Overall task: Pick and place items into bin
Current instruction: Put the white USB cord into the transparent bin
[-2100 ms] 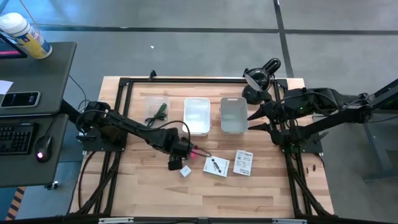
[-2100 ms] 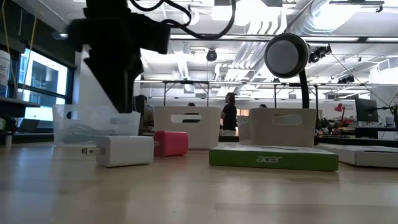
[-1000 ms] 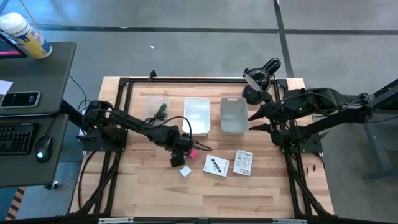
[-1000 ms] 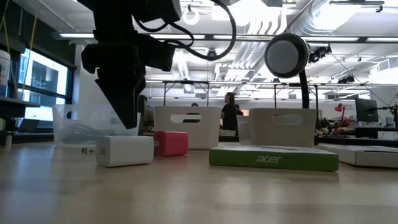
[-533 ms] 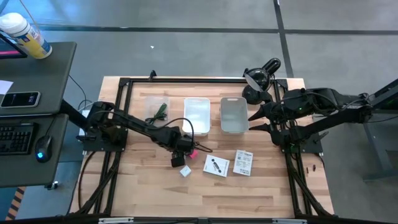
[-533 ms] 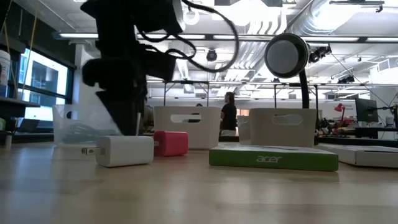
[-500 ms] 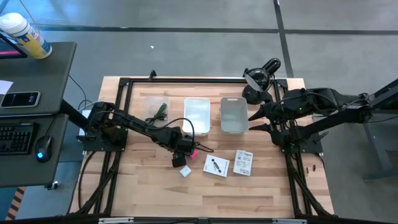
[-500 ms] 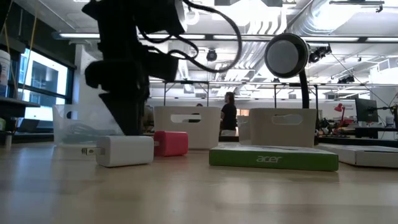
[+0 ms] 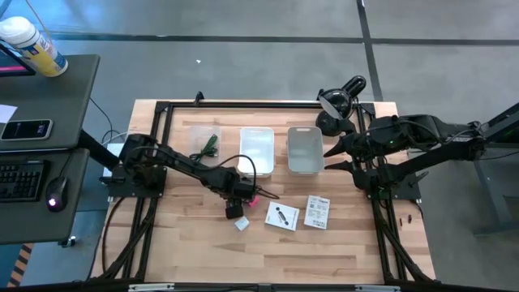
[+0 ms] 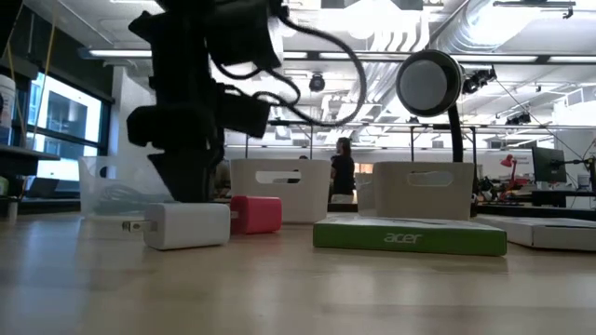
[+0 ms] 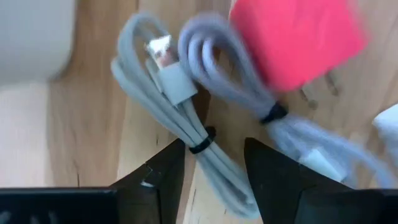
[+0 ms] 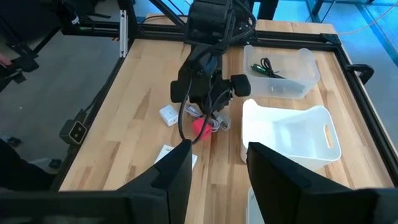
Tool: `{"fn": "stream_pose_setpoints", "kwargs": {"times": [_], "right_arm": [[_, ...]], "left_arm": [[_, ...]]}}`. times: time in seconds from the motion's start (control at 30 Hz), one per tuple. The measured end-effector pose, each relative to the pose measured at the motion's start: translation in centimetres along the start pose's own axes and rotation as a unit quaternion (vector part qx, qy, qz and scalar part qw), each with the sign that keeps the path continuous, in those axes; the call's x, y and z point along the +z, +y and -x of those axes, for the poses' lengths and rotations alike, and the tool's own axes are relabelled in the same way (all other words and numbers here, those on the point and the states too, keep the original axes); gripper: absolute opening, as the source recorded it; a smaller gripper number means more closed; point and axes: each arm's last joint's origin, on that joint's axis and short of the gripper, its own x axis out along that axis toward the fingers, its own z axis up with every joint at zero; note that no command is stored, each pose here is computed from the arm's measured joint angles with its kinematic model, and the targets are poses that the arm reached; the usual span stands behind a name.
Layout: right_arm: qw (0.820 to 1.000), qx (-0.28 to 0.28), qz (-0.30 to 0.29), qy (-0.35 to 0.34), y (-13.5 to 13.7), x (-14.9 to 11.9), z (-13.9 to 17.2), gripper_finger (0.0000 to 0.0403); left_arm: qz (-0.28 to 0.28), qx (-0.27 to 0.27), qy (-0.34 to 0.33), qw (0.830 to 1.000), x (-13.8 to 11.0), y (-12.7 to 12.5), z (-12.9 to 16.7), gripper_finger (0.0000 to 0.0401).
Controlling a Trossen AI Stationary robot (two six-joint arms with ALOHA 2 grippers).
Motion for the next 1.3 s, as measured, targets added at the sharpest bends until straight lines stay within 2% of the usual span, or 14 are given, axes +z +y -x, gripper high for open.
{"fn": "stream_pose_setpoints", "kwargs": {"times": [0.2, 0.37, 0.43, 0.6, 0.73, 0.93, 1.07, 1.3], "right_arm": [[1.000, -0.001, 0.000, 0.001, 0.0, 0.0, 0.0, 0.0145], [1.000, -0.001, 0.001, 0.001, 0.0, 0.0, 0.0, 0.0145], [1.000, -0.001, 0.001, 0.001, 0.0, 0.0, 0.0, 0.0145], [1.000, -0.001, 0.001, 0.001, 0.0, 0.0, 0.0, 0.0145], [1.000, -0.001, 0.001, 0.001, 0.0, 0.0, 0.0, 0.0145], [1.000, -0.001, 0.001, 0.001, 0.0, 0.0, 0.0, 0.0145], [1.000, -0.001, 0.001, 0.001, 0.0, 0.0, 0.0, 0.0145], [1.000, -0.001, 0.001, 0.001, 0.0, 0.0, 0.0, 0.0145]], "left_arm": [[0.001, 0.001, 0.004, 1.000, 0.0, 0.0, -0.2, 0.0113], [0.000, -0.001, 0.005, 1.000, -0.1, -0.1, -0.1, 0.0029], [0.007, -0.001, 0.004, 1.000, -0.1, -0.1, 0.0, 0.0013], [0.025, 0.009, 0.004, 1.000, -0.3, 0.2, 0.7, 0.0028], [0.037, 0.016, -0.002, 0.999, -0.6, 0.5, 2.0, 0.0008], [0.056, 0.014, -0.034, 0.998, -1.0, 1.0, 4.7, 0.0016], [0.061, 0.005, -0.055, 0.997, -1.5, 1.4, 6.7, 0.0006], [0.082, -0.004, -0.084, 0.993, -3.1, 2.4, 10.6, 0.0008]]}}
